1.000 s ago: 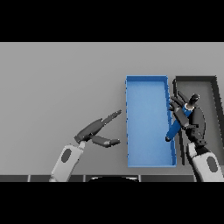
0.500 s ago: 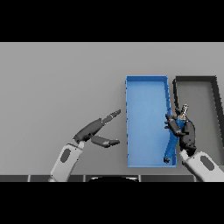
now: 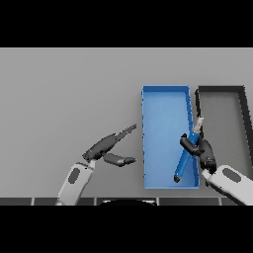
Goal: Pick up the blue pipe and place it into the blue bin.
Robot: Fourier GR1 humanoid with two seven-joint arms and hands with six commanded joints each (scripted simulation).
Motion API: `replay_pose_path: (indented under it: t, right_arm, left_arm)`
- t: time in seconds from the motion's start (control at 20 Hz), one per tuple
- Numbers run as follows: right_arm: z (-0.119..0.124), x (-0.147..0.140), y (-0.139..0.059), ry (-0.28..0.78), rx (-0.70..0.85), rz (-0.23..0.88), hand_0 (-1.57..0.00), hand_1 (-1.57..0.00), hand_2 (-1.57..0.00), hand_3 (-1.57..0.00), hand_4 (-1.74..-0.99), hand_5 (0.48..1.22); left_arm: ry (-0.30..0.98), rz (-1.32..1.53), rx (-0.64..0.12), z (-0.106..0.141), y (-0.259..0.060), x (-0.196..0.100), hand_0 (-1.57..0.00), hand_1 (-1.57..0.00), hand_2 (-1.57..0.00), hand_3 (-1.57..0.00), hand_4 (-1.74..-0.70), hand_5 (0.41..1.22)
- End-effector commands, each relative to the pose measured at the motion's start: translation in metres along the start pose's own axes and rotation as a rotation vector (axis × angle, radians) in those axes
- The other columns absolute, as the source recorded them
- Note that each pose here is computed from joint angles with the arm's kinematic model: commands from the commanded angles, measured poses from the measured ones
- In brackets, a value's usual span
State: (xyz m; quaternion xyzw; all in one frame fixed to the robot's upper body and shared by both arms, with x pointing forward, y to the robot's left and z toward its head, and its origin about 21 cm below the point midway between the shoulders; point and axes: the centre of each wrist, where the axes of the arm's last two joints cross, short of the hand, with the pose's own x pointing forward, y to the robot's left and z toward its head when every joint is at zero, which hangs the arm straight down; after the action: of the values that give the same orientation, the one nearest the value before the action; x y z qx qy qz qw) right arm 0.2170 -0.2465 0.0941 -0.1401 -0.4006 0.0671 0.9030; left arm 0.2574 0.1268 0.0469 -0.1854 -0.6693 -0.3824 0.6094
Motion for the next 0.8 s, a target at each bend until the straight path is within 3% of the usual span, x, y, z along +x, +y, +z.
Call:
replay_pose_path:
  t: [0.0,0.15,0.35,0.75]
  right_arm:
    - [-0.001,-0.001,0.002,0.006,0.001,0.011,-0.10,-0.09,-0.09,-0.05,-1.071,0.868]
    - [-0.005,-0.002,0.005,0.024,0.000,0.087,-0.05,-0.05,-0.05,-0.03,-1.051,0.787]
    - [-0.007,0.001,0.010,0.030,-0.008,0.107,-0.02,-0.02,-0.02,-0.01,-1.033,0.696]
    - [-0.008,0.005,0.008,0.037,0.007,0.129,-0.01,-0.01,-0.01,0.00,-1.022,0.649]
  left_arm:
    - [0.002,0.001,0.001,0.000,0.000,0.000,0.00,0.00,0.00,0.00,-0.89,0.426]
    - [-0.003,-0.001,0.003,0.004,0.001,-0.002,0.00,0.00,0.00,0.00,-0.89,0.428]
    - [-0.001,-0.001,0.002,0.002,-0.002,0.001,0.00,0.00,0.00,0.00,-0.89,0.429]
    - [0.003,-0.009,0.005,0.006,0.005,-0.003,0.00,0.00,0.00,0.00,-0.88,0.431]
